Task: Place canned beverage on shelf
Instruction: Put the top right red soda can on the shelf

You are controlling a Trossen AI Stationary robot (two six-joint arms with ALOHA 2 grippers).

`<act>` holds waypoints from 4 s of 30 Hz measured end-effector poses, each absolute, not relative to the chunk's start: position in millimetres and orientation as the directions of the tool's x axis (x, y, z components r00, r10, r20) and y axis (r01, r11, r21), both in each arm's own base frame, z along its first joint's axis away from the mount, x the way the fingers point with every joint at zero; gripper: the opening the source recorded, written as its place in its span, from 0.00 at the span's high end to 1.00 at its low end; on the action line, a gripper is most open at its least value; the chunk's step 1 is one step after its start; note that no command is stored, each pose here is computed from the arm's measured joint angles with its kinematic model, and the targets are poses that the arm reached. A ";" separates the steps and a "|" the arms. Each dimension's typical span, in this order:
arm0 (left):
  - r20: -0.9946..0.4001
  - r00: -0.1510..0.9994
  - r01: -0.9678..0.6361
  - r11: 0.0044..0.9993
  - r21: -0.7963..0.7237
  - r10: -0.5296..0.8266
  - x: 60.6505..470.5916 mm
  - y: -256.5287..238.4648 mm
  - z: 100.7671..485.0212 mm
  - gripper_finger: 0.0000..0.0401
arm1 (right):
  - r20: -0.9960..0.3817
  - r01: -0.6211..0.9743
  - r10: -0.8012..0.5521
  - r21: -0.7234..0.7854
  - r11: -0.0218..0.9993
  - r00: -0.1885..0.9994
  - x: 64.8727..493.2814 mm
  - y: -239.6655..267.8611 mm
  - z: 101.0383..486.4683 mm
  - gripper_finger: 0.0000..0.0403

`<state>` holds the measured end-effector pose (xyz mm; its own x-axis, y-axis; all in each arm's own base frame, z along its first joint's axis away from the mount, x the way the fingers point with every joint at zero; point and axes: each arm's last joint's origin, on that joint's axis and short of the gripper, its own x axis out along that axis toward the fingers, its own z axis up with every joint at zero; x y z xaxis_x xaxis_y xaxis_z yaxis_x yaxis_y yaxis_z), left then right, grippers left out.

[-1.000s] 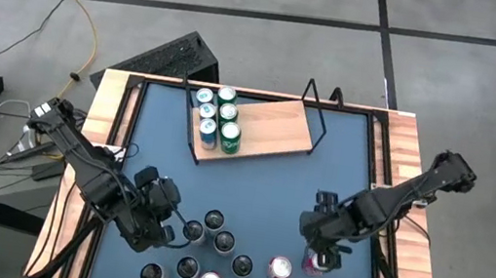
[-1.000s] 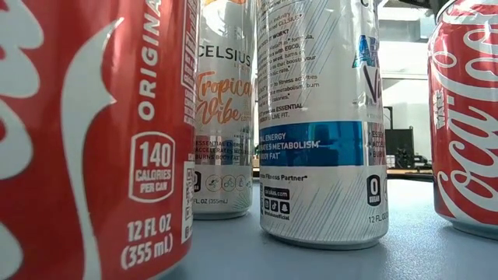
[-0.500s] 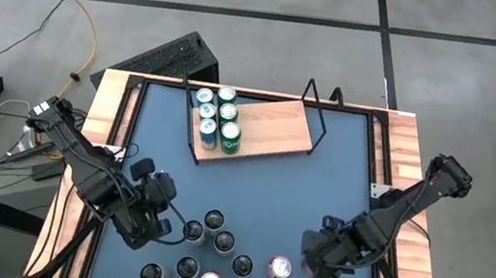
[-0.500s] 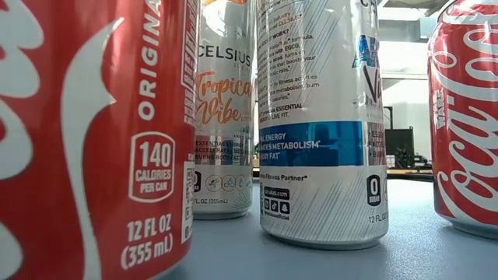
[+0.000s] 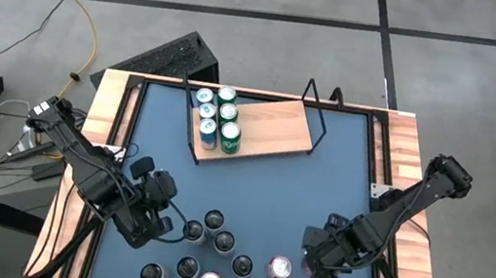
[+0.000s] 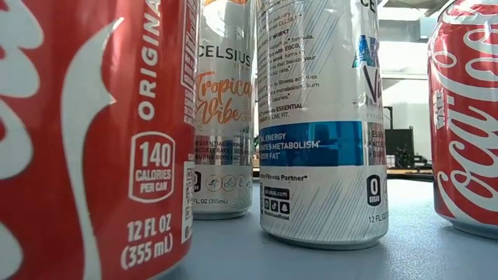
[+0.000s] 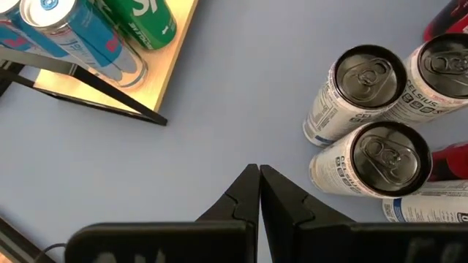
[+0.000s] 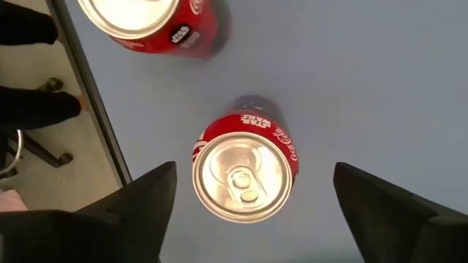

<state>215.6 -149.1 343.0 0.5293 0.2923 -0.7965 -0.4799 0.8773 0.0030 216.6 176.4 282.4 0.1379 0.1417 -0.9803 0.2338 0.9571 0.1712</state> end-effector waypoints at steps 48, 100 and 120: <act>-0.755 0.511 -0.517 0.849 0.111 0.410 199.8 -142.9 346.5 1.00 | -0.992 0.271 0.049 0.080 0.959 0.118 240.3 111.2 263.1 0.33; -0.609 0.501 -0.829 0.543 -0.133 0.615 167.3 -73.7 342.4 1.00 | -0.961 -0.234 -0.155 -0.208 0.950 0.228 410.1 -198.0 289.9 0.33; -0.607 0.478 -0.836 0.541 -0.092 0.635 172.1 -65.8 342.6 1.00 | -0.959 -0.215 -0.118 -0.176 0.961 0.257 420.4 -188.9 283.5 0.21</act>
<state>172.1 -65.8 342.6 0.4779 0.6352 -0.6067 -0.8359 0.5412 -0.0918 420.4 -188.9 283.5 0.2569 -0.1181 -0.9592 -0.2149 0.9607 -0.1758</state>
